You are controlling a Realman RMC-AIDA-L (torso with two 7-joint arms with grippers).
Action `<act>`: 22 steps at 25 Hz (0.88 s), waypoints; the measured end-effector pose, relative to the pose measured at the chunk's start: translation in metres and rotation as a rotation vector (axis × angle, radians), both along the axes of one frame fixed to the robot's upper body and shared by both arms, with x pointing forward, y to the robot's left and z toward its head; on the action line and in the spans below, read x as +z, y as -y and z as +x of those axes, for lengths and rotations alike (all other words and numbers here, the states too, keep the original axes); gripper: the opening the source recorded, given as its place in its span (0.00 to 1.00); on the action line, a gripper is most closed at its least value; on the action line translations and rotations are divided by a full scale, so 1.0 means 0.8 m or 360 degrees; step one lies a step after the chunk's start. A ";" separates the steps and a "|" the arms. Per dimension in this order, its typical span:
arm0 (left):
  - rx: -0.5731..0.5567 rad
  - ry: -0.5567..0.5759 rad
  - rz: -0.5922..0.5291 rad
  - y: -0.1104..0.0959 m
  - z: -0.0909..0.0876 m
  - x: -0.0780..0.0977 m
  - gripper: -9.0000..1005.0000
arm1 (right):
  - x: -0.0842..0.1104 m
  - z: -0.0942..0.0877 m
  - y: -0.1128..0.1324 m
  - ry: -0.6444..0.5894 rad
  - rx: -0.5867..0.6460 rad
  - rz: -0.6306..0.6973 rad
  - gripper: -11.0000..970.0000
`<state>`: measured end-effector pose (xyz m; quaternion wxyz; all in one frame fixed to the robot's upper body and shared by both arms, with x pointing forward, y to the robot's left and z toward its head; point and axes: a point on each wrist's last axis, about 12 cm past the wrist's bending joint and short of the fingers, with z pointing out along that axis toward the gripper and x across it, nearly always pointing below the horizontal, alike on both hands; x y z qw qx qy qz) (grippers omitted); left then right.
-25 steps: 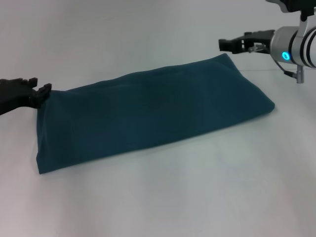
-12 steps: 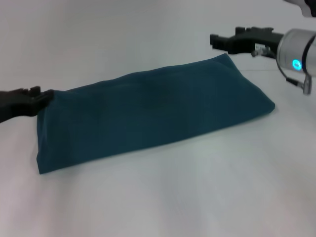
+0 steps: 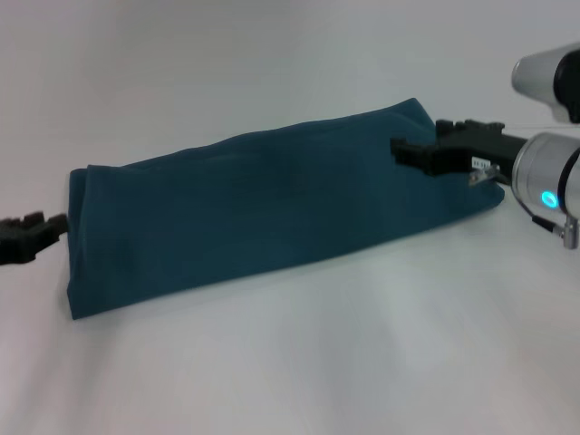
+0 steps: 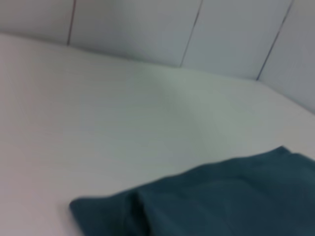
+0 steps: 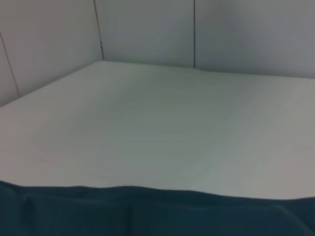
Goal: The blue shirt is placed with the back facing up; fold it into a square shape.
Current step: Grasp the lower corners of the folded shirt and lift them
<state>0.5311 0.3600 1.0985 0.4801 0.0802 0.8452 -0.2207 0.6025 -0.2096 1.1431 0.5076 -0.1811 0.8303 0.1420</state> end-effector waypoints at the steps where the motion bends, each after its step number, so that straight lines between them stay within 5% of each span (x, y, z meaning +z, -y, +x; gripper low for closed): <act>1: 0.0007 -0.0030 0.0004 -0.002 -0.002 -0.001 0.38 | -0.004 -0.001 0.000 -0.0006 -0.0003 -0.0007 0.78; 7: -0.0019 -0.0246 0.0084 -0.001 -0.005 0.000 0.39 | -0.019 0.000 -0.006 -0.0012 -0.0008 -0.0036 0.79; 16: -0.0174 -0.0337 0.0209 0.009 0.004 0.025 0.39 | -0.026 0.003 -0.010 0.0047 -0.0017 -0.0079 0.73; 19: -0.0216 -0.0422 0.0273 0.014 0.012 0.030 0.55 | -0.025 0.006 -0.013 0.0061 -0.0015 -0.0083 0.72; 22: -0.0250 -0.0468 0.0344 0.021 0.017 0.030 0.59 | -0.023 0.009 -0.020 0.0070 0.0009 -0.0090 0.72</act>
